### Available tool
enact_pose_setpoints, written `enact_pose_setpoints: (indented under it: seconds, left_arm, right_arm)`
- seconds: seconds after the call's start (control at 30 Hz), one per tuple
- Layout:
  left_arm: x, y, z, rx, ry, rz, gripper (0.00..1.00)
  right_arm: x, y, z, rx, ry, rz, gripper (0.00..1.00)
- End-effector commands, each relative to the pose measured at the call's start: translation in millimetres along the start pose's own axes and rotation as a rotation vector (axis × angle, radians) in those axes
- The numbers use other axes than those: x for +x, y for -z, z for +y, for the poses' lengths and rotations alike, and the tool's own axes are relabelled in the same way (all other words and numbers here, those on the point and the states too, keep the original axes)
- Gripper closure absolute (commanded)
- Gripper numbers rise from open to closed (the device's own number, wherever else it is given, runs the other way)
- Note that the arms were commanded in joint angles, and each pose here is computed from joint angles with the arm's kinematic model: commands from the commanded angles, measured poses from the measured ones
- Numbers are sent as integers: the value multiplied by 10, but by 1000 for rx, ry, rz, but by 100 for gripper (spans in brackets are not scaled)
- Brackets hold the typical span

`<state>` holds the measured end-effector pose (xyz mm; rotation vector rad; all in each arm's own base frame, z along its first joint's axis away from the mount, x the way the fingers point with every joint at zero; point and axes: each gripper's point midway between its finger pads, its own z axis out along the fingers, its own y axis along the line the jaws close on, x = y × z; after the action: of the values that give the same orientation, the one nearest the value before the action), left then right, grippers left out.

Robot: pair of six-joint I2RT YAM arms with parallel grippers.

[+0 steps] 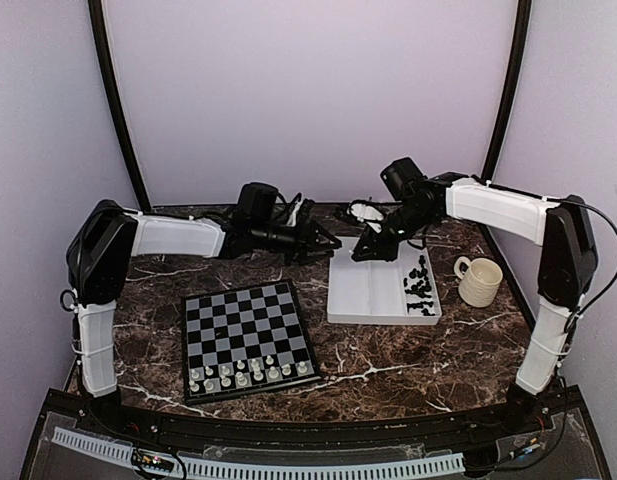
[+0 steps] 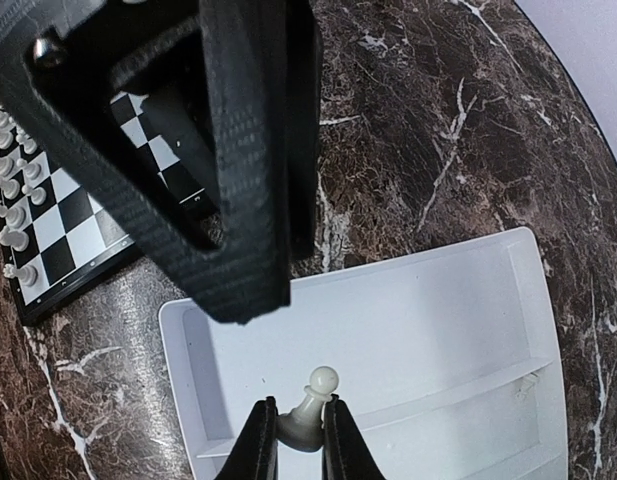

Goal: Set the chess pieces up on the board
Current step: Pass from the right arm to the left

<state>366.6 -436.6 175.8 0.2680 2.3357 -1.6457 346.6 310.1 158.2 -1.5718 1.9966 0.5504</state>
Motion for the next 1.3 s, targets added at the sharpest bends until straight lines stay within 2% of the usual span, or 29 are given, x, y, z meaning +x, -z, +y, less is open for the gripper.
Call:
enact_pose_setpoints:
  seconds: [0.0, 0.23, 0.8, 0.97, 1.13, 1.27]
  left_arm:
    - [-13, -7, -283, 157, 57, 20, 59]
    - [12, -75, -231, 200, 117, 39, 59]
    - [22, -116, -153, 220, 149, 30, 72]
    - [21, -116, -135, 223, 153, 21, 87]
    - [26, -111, -143, 230, 152, 21, 96]
    - [39, -98, -146, 226, 132, 26, 100]
  right_arm:
    - [-195, 29, -2, 9, 35, -38, 89]
    - [-316, 31, 23, -26, 16, -73, 89]
    - [-426, 66, 196, -108, 11, -100, 89]
    - [-420, 51, 203, -116, 4, -98, 88]
    - [-424, 31, 177, -111, -4, -96, 86]
    - [-411, 69, 191, -115, -16, -86, 76]
